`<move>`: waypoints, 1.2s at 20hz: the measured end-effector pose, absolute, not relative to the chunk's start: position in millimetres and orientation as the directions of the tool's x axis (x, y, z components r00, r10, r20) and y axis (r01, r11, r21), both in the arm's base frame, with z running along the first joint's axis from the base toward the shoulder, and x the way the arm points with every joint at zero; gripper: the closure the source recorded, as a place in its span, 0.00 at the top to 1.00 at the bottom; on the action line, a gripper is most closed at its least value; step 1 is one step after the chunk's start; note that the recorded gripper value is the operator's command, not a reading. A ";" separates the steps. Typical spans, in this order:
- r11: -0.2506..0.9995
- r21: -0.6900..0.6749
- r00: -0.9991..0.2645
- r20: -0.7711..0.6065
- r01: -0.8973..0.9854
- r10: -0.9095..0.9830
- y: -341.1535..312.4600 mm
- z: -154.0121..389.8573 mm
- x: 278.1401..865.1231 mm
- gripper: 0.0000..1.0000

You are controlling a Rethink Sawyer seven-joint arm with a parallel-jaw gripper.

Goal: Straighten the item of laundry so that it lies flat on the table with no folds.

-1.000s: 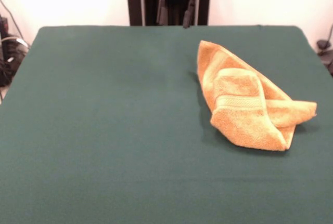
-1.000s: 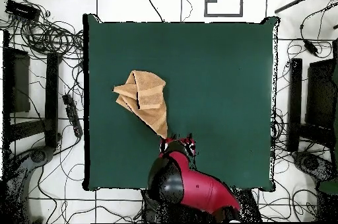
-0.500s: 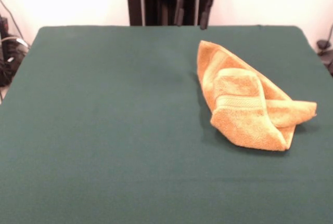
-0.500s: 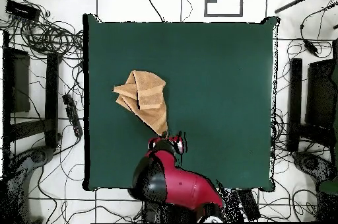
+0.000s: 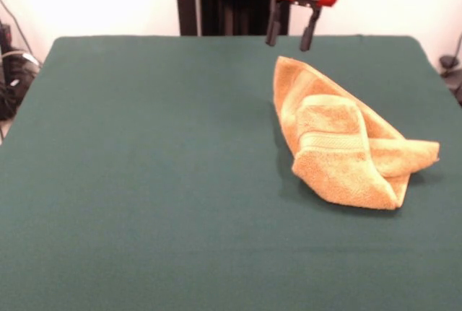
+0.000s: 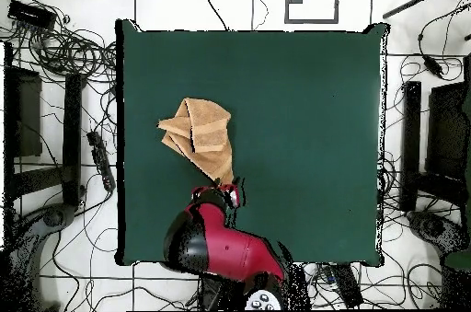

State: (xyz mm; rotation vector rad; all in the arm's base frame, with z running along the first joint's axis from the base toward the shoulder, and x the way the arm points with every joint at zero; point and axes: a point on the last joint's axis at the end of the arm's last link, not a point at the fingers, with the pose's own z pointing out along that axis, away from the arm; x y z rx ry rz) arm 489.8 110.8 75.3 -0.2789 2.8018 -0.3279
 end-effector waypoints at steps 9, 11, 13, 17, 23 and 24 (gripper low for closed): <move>0.944 -0.289 -0.935 -0.263 -0.159 -0.238 124.6 70.3 502.6 1.00; 0.940 -0.300 -0.935 -0.258 -0.163 -0.245 123.5 71.1 505.0 1.00; 0.936 -0.311 -0.935 -0.252 -0.166 -0.250 122.4 70.9 506.8 1.00; 0.916 -0.359 -0.932 -0.237 -0.177 -0.273 119.2 63.2 511.5 1.00; 0.894 -0.408 -0.931 -0.217 -0.186 -0.293 122.4 42.8 518.0 1.00; 0.892 -0.412 -0.931 -0.215 -0.187 -0.294 123.6 39.9 519.0 1.00</move>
